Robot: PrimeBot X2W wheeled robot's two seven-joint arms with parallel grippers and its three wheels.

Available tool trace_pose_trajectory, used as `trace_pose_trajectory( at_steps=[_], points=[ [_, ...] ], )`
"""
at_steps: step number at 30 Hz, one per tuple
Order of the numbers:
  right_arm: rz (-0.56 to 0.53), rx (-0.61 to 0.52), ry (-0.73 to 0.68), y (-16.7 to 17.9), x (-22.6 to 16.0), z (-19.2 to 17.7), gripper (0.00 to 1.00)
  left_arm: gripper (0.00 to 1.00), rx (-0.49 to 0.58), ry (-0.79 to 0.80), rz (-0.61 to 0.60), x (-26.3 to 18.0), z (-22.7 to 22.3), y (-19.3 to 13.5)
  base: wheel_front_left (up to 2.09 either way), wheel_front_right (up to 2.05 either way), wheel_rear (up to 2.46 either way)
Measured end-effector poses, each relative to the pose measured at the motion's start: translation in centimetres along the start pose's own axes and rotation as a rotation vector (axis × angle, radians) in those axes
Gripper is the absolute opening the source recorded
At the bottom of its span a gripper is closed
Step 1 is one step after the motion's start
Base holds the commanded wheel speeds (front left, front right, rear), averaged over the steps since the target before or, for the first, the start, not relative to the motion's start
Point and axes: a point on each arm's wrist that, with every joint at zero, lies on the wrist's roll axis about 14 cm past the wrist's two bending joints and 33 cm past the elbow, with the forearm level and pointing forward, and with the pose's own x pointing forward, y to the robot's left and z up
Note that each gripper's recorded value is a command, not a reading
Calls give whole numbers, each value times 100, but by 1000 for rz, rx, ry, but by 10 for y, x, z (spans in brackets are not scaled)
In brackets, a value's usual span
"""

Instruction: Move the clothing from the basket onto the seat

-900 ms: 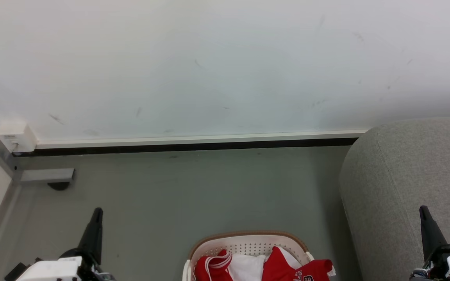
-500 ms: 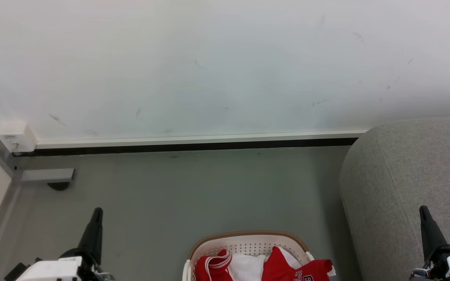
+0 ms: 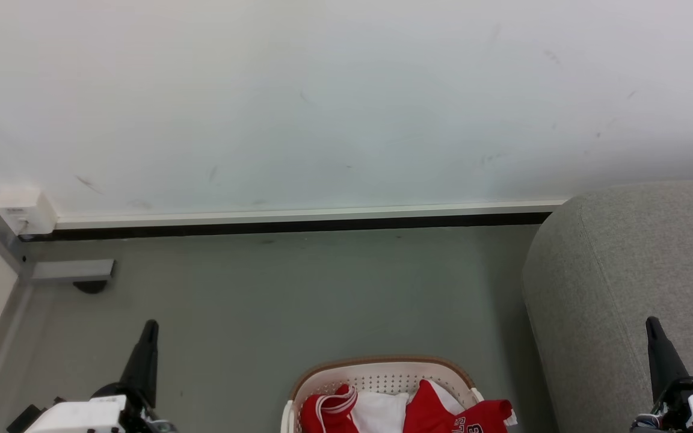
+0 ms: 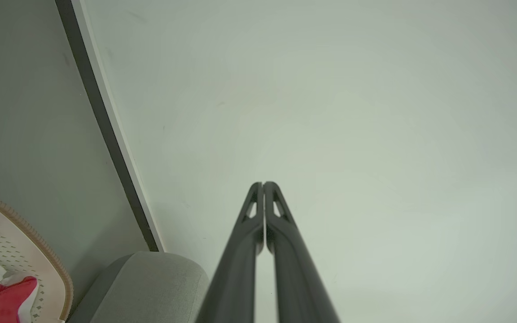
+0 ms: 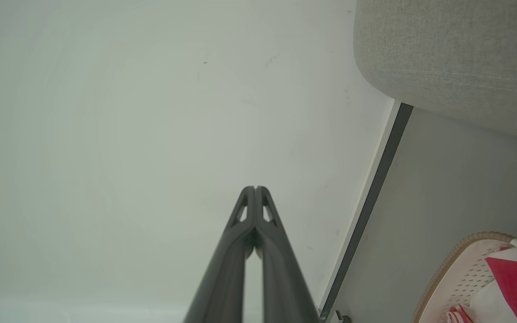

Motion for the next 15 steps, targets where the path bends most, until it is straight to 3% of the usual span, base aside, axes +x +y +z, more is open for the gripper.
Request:
trace_pose_trajectory(
  at_steps=[15],
  points=[
    [0, 0, 0, 0, 0, 0, 0, 0, 0, 0, 0, 0, 0, 0, 0, 0, 0]
  ],
)
